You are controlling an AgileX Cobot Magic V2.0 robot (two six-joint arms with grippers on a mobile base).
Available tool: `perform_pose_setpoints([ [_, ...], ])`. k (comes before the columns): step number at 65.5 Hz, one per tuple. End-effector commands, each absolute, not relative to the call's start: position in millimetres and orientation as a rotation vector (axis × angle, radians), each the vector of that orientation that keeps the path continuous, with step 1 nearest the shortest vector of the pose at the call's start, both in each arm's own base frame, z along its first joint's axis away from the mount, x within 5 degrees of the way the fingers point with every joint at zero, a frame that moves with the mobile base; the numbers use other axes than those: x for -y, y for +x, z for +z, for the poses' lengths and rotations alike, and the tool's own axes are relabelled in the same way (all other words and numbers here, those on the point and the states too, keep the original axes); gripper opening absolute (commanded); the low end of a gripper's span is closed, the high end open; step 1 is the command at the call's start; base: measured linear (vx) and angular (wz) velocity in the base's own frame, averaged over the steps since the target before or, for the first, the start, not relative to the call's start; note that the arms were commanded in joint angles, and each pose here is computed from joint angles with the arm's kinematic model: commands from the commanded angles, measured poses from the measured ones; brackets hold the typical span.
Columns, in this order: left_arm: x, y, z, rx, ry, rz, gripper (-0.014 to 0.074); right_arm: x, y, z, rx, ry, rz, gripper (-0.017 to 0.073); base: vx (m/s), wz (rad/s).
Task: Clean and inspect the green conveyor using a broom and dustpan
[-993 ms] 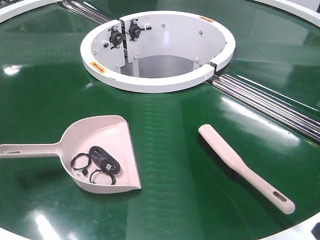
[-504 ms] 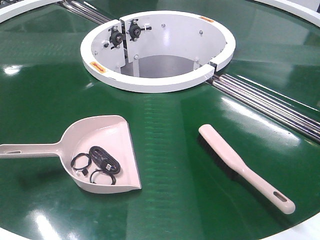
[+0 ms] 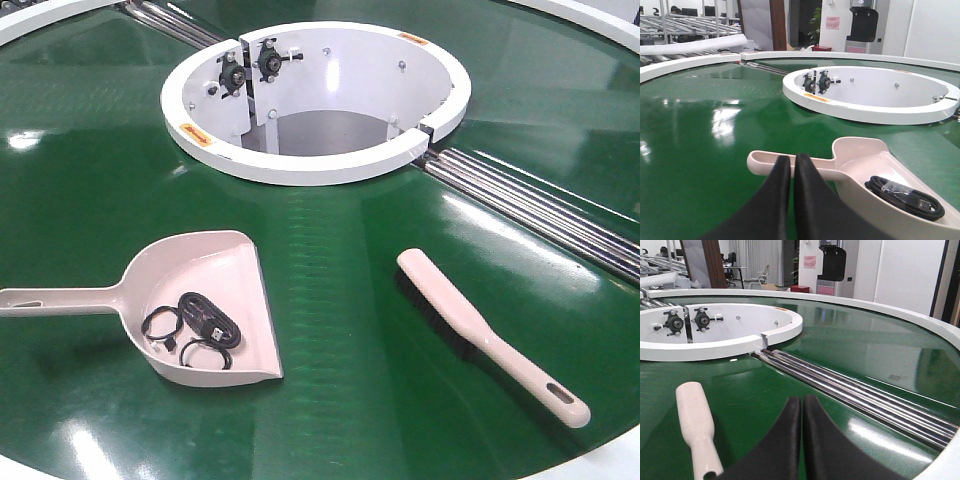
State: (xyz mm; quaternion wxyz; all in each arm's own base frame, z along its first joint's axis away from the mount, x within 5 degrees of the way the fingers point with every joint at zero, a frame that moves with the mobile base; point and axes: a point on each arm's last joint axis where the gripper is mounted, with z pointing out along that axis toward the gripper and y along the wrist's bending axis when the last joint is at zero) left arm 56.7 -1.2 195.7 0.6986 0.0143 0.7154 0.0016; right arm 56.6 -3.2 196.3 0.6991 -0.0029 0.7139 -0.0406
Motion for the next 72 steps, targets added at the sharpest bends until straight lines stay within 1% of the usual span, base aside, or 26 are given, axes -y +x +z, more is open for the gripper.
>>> perform_pose_setpoints([
  [1, 0.8, 55.8, 200.7, -1.511, 0.018, -0.003, -0.0006, 3.1, 55.8, 202.1, -1.513, 0.0, -0.089, -0.0008, 0.0, 0.0],
  [72, 0.8, 55.8, 200.7, -1.511, 0.018, -0.003, -0.0006, 3.1, 55.8, 202.1, -1.513, -0.001, -0.09, -0.0008, 0.0, 0.0],
])
